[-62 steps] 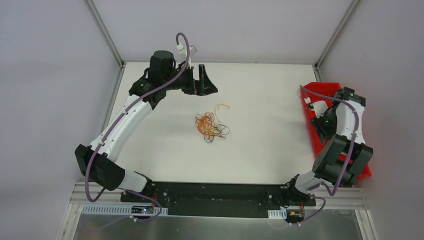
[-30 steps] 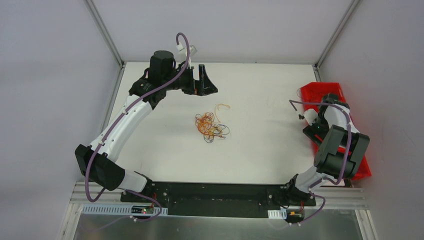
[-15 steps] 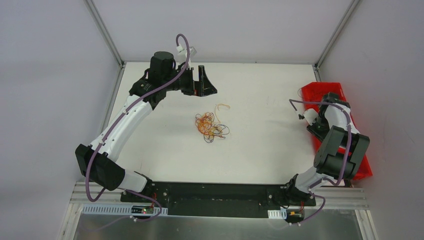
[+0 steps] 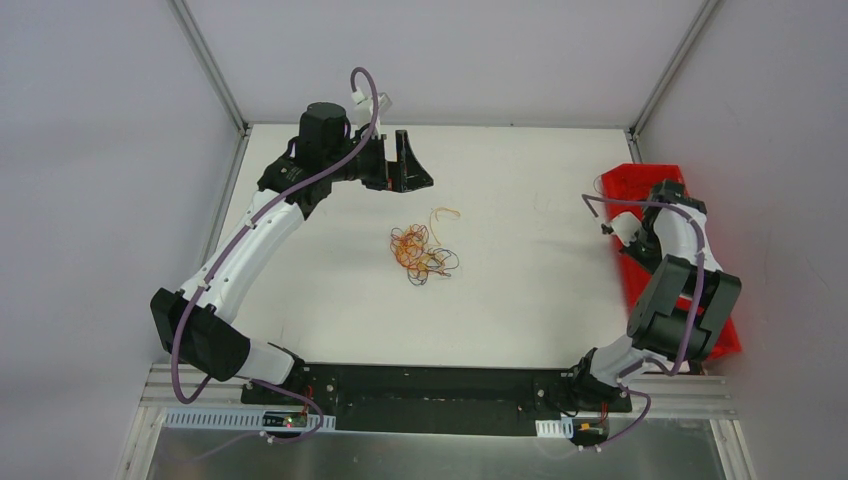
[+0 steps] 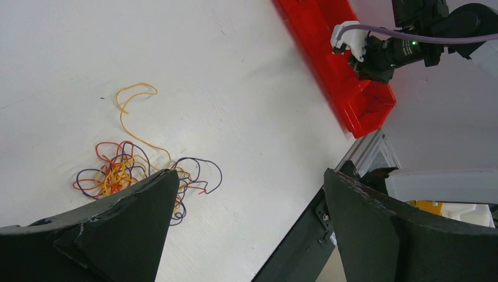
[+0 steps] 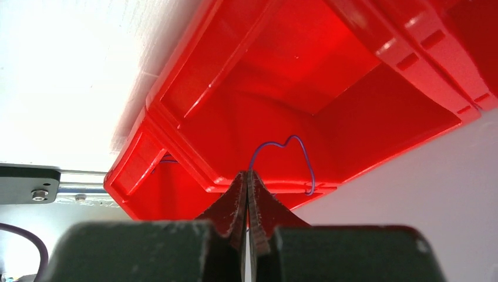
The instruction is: Untangle the cables
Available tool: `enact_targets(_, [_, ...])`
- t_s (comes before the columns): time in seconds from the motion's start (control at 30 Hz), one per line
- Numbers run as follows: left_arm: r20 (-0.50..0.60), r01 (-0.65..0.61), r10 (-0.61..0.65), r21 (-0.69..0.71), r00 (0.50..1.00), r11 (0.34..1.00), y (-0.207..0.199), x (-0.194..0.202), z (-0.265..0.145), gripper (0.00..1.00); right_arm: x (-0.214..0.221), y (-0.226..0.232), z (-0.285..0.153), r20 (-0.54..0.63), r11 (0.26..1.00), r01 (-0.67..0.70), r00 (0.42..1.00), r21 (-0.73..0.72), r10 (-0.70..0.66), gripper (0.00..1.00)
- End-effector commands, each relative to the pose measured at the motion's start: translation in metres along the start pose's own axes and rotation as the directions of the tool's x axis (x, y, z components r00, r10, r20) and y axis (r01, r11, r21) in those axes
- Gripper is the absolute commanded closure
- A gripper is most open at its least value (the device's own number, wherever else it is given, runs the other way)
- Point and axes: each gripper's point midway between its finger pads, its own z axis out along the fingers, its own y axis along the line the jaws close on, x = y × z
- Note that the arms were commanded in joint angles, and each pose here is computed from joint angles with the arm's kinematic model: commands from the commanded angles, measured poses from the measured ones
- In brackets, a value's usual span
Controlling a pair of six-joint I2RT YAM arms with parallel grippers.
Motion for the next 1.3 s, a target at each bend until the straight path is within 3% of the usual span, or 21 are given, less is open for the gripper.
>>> enact_targets(0.0, [0.045, -0.01, 0.009, 0.03, 0.999, 0.999, -0.01, -0.015, -0.009, 0.01, 0.007, -0.011, -0.034, 0.052, 0.998, -0.032, 0.998, 0.047, 0.029, 1.0])
enact_targets(0.23, [0.04, -0.008, 0.007, 0.036, 0.999, 0.999, -0.01, -0.014, -0.009, 0.01, 0.045, 0.013, -0.071, 0.127, 0.998, -0.053, 0.99, -0.039, 0.057, 1.0])
enact_targets(0.57, [0.027, 0.007, -0.008, 0.05, 1.0, 0.999, -0.012, -0.012, -0.007, 0.01, 0.094, 0.078, -0.05, 0.088, 0.97, 0.172, 0.984, -0.175, -0.158, 1.0])
enact_targets(0.8, [0.023, 0.0, -0.001, 0.04, 1.0, 0.999, -0.008, -0.007, -0.008, 0.01, 0.082, 0.06, -0.025, 0.083, 0.976, 0.191, 0.98, -0.106, -0.182, 1.0])
enact_targets(0.93, [0.001, -0.01, 0.01, 0.004, 1.0, 1.0, 0.002, 0.001, -0.007, 0.01, 0.062, 0.015, -0.017, 0.088, 0.996, 0.085, 0.992, 0.014, -0.086, 0.84])
enact_targets(1.03, [-0.021, -0.04, 0.039, -0.024, 0.999, 0.999, 0.011, 0.006, -0.01, 0.01, 0.055, 0.008, -0.027, 0.109, 0.999, 0.043, 0.993, -0.004, -0.043, 0.54])
enact_targets(1.1, [-0.036, -0.072, 0.071, -0.051, 0.997, 0.996, 0.02, 0.009, -0.015, 0.01, 0.053, 0.015, -0.038, 0.132, 0.998, 0.04, 0.991, -0.04, -0.035, 0.42])
enact_targets(1.27, [-0.097, -0.212, 0.199, -0.15, 0.975, 0.966, 0.059, 0.007, -0.04, 0.01, 0.037, 0.031, -0.073, 0.286, 0.997, 0.01, 0.958, -0.077, 0.012, 0.27])
